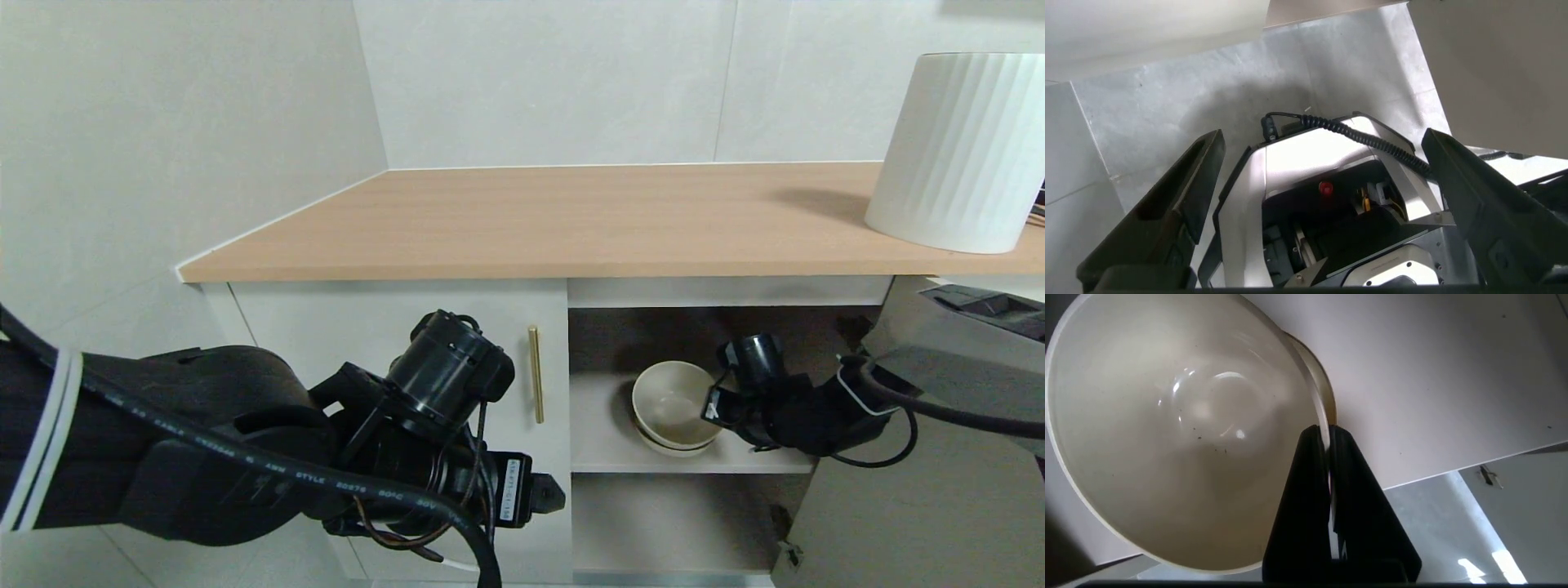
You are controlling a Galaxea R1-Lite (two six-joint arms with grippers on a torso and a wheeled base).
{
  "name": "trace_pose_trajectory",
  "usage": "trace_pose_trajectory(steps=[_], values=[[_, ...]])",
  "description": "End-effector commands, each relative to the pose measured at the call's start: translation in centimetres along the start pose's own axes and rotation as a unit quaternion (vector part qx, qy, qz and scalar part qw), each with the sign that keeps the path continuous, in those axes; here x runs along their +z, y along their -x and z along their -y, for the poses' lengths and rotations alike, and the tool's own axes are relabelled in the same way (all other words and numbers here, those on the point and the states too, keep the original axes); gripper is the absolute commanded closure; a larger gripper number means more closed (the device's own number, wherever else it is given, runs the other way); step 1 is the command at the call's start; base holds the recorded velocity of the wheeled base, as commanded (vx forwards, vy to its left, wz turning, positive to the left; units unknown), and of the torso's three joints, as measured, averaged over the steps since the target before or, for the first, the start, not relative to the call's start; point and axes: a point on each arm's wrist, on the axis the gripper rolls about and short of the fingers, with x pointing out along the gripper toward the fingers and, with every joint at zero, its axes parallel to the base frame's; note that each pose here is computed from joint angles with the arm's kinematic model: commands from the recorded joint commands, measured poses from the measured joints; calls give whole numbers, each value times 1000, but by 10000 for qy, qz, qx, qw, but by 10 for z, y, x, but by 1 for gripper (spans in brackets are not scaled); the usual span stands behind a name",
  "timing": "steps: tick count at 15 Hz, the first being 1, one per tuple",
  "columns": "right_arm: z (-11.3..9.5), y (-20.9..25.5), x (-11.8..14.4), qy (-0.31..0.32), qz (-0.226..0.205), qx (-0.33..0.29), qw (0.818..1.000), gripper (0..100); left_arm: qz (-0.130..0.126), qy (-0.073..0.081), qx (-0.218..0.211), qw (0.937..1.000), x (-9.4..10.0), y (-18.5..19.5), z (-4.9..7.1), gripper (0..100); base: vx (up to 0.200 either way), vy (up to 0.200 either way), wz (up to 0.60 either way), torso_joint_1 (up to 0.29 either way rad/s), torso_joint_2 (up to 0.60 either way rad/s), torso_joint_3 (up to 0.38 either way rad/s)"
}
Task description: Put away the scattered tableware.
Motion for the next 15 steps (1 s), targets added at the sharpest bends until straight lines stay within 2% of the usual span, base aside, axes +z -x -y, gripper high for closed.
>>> trace_pose_trajectory(steps=[1, 8, 9, 15], values=[[2, -2, 0, -2, -10, -29, 10000, 100, -6, 0, 7, 10000, 0, -1, 0, 0, 0, 0, 0, 0, 0, 0], [2, -3, 0, -7, -8, -35, 10000, 100, 5, 0, 9, 10000, 0, 0, 0, 0, 0, 0, 0, 0, 0, 0], [2, -3, 0, -7, -8, -35, 10000, 0, 5, 0, 9, 10000, 0, 0, 0, 0, 0, 0, 0, 0, 0, 0], [2, -2, 0, -2, -10, -29, 10000, 0, 11, 0, 5, 10000, 0, 0, 0, 0, 0, 0, 0, 0, 0, 0]])
